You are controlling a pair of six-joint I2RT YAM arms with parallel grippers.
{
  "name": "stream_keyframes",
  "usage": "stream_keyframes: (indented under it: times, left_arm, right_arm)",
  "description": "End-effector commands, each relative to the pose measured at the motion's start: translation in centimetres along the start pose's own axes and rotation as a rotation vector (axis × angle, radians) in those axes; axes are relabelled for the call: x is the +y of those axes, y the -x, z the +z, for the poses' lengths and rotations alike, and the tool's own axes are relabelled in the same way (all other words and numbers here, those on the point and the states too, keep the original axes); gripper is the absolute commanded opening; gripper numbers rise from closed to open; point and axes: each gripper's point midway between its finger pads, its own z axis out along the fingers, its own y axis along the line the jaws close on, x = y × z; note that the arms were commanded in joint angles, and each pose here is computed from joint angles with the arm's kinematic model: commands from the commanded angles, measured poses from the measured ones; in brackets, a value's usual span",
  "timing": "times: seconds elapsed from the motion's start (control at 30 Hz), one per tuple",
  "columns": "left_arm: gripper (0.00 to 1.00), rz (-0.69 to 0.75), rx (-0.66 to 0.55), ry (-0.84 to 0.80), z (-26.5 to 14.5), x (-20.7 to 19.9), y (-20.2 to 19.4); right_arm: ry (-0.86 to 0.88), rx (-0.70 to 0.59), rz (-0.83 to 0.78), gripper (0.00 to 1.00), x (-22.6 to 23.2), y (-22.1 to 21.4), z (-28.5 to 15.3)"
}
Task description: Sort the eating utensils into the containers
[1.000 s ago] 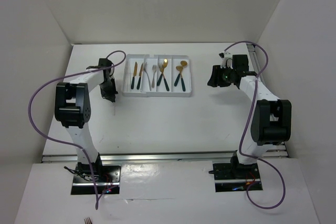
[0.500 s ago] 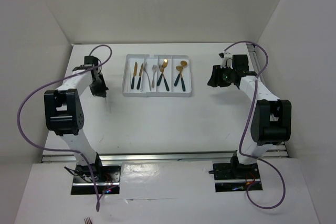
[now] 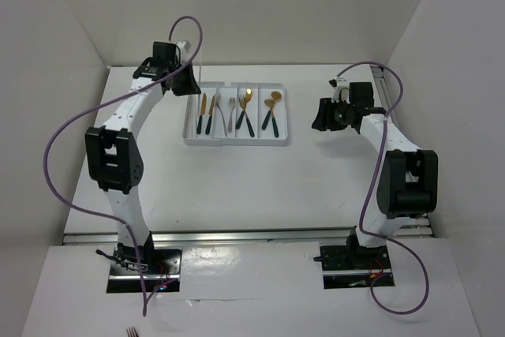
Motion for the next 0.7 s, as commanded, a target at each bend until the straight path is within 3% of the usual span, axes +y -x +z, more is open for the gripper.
stream_keyframes:
  times: [0.0, 0.27, 0.67]
  left_arm:
    - [0.00, 0.005, 0.084, -0.009, 3.5, 1.5, -1.6]
    - [0.00, 0.057, 0.144, 0.075, 7.7, 4.6, -3.4]
    - [0.00, -0.027, 0.281, 0.155, 7.8, 8.7, -9.2]
  right_arm:
    - [0.013, -0.053, -0.033, 0.52, 0.8, 1.5, -0.7]
    - [-0.006, -0.054, -0.051, 0.52, 0.6, 1.2, -1.1]
    - [-0.005, -0.037, -0.044, 0.51, 0.4, 0.9, -0.7]
